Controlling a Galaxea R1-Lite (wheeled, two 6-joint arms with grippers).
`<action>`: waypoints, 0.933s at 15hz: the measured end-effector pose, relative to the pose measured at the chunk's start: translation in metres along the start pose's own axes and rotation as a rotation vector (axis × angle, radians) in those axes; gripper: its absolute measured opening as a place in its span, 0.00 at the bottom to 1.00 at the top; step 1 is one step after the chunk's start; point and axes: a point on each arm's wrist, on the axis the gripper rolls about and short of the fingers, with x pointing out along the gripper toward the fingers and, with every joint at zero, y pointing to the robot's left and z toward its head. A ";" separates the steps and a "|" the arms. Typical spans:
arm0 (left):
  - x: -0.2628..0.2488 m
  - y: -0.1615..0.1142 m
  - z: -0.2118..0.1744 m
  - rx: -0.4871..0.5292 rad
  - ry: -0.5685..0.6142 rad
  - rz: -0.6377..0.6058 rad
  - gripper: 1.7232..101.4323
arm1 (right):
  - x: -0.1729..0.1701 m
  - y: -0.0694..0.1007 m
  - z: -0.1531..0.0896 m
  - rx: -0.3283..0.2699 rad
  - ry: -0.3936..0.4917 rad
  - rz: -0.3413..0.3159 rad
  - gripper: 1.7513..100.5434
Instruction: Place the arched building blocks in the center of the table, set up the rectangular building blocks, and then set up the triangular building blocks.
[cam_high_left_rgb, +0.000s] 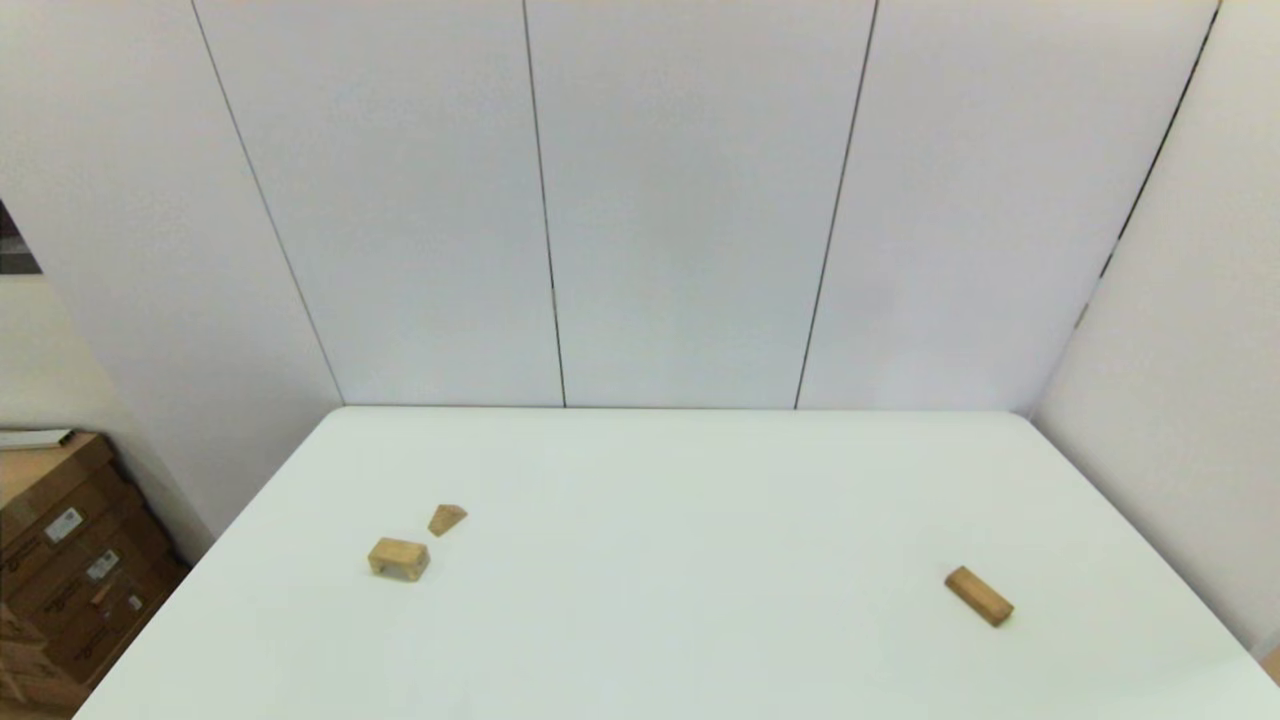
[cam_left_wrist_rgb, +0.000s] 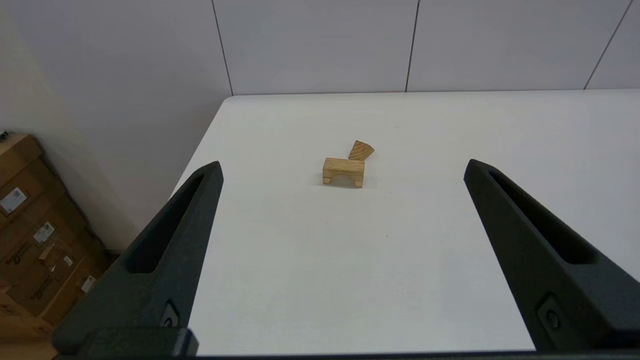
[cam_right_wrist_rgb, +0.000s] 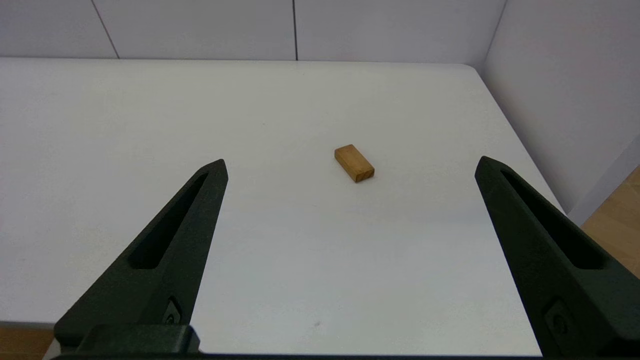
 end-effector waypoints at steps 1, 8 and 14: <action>0.000 0.000 0.000 0.000 0.000 0.000 0.96 | 0.000 0.000 0.000 0.000 0.000 0.000 0.97; 0.000 0.000 0.000 0.000 0.000 0.000 0.96 | 0.000 0.000 0.000 0.000 0.000 0.000 0.97; 0.000 0.000 0.000 0.000 0.000 0.000 0.96 | 0.000 0.000 0.000 0.000 0.000 0.000 0.97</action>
